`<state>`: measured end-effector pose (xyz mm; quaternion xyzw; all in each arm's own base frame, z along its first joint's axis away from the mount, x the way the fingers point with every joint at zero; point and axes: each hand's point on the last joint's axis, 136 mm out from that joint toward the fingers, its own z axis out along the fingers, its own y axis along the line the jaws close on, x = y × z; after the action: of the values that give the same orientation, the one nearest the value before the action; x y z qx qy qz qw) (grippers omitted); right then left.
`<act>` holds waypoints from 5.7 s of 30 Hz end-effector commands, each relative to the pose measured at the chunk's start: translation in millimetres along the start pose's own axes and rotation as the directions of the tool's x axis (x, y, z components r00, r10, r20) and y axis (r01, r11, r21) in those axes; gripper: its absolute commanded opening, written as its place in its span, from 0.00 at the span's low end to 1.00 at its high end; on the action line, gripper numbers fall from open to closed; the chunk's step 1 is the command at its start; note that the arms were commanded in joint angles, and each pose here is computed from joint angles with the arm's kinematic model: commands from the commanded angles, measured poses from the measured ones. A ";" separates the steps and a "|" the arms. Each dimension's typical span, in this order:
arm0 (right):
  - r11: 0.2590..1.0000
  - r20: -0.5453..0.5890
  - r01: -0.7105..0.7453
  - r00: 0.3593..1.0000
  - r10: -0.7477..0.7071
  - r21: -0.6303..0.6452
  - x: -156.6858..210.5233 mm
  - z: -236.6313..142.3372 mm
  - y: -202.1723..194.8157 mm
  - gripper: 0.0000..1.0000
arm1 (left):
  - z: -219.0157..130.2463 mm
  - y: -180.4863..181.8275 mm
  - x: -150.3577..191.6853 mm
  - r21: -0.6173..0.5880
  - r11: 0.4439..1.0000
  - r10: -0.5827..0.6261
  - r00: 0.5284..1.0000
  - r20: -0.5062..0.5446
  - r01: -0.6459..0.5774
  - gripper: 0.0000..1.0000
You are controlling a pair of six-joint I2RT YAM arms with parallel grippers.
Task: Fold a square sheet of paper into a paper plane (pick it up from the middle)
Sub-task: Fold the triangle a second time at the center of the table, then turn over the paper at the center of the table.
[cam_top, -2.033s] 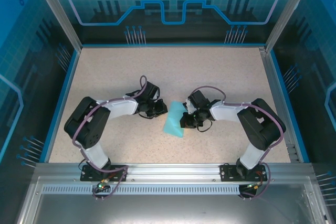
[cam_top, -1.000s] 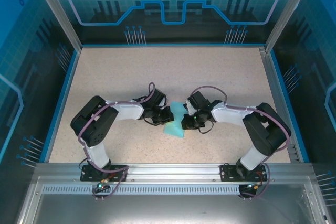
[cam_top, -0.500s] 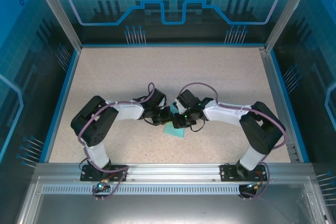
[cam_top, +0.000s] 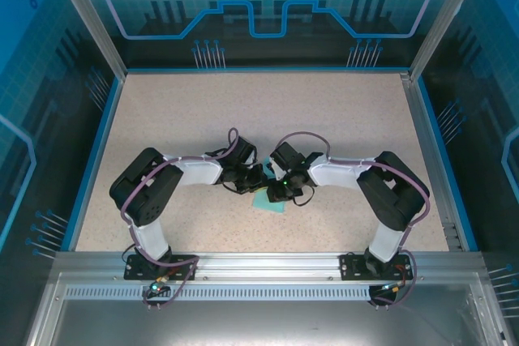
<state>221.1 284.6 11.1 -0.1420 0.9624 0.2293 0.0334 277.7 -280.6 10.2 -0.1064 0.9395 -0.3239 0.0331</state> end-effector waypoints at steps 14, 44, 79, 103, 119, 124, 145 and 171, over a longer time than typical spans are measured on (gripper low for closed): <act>0.999 -0.123 0.021 0.992 -0.017 0.038 58.1 -3.3 -24.6 0.09 | 17.5 67.7 23.3 -0.227 0.969 -0.109 0.993 -0.044 0.096 0.07; 0.999 0.016 0.047 0.999 -0.046 -0.008 39.6 -44.7 -5.6 0.10 | 17.3 63.3 24.0 -0.204 0.975 -0.103 0.993 -0.049 0.091 0.07; 0.997 -0.118 -0.068 0.991 0.070 0.019 102.6 -8.7 -42.9 0.06 | 18.6 61.9 23.4 -0.198 0.974 -0.120 0.991 -0.051 0.108 0.07; 0.953 0.298 -0.303 0.911 0.284 0.017 -3.2 -65.4 -55.0 0.46 | -44.2 -36.7 1.0 0.092 0.995 0.020 0.994 0.104 -0.030 0.42; 0.979 0.207 -0.166 0.960 0.187 -0.115 -32.8 -49.6 -28.5 0.36 | -36.1 -15.0 16.4 0.091 0.995 -0.053 0.995 0.079 0.046 0.43; 0.978 0.185 -0.192 0.962 0.203 -0.074 -34.1 -41.7 -36.7 0.22 | -31.8 -16.1 17.9 0.088 0.995 -0.053 0.997 0.058 0.048 0.42; 0.964 0.184 -0.266 0.947 0.262 -0.005 -28.1 -34.5 -62.3 0.12 | -13.6 -34.1 15.2 0.136 0.991 -0.006 1.000 0.000 0.006 0.37; 0.960 0.177 -0.281 0.945 0.276 0.006 -24.2 -34.8 -66.5 0.10 | -8.0 -47.2 10.1 0.168 0.985 0.047 0.999 -0.001 -0.046 0.19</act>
<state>267.0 228.4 23.4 0.0011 0.9654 0.2406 0.1006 272.5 -304.5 38.6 -0.1044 0.9148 -0.3878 0.0433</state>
